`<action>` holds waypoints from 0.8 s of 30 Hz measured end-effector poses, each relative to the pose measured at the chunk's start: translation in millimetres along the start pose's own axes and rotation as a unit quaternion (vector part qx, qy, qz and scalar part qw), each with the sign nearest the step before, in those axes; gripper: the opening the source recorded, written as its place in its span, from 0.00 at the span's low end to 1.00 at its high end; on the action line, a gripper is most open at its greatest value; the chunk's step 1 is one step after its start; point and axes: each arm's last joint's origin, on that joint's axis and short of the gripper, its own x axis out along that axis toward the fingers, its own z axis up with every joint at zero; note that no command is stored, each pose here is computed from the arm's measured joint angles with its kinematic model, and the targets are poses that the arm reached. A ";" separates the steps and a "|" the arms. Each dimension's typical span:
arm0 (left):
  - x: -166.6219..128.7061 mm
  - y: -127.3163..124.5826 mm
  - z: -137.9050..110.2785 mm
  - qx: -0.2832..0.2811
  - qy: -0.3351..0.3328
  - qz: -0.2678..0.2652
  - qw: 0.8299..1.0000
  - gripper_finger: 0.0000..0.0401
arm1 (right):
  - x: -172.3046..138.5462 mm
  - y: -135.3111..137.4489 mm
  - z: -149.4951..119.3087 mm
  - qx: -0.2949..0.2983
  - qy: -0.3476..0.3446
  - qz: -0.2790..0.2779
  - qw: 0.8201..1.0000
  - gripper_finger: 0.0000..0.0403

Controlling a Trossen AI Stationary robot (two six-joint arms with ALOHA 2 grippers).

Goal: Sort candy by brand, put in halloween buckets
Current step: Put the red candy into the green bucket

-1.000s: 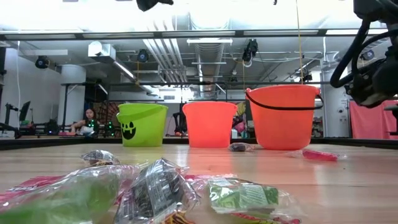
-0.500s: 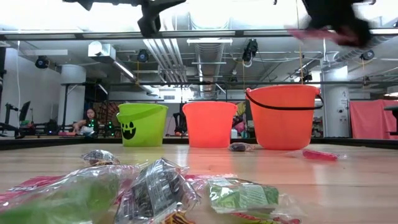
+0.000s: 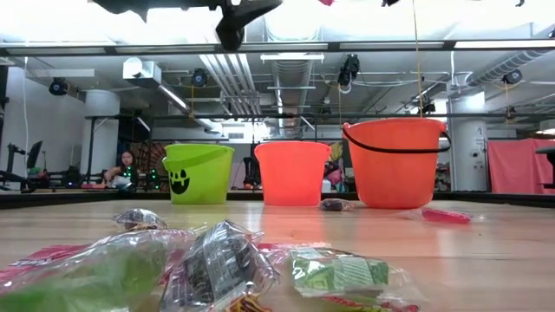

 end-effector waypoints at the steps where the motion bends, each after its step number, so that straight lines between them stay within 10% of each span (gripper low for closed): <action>1: 1.7 2.1 0.0 0.000 0.003 0.005 1.000 0.65 | 4.1 3.6 2.5 -0.005 0.000 -0.001 1.000 0.05; 18: 17.6 13.9 -8.0 -0.006 0.021 0.037 0.999 0.65 | 38.5 22.8 18.7 -0.040 0.074 0.001 0.996 0.05; 24: 19.4 10.9 1.7 0.001 0.001 0.054 0.999 0.49 | 48.1 26.4 9.9 -0.033 0.094 0.017 0.995 0.05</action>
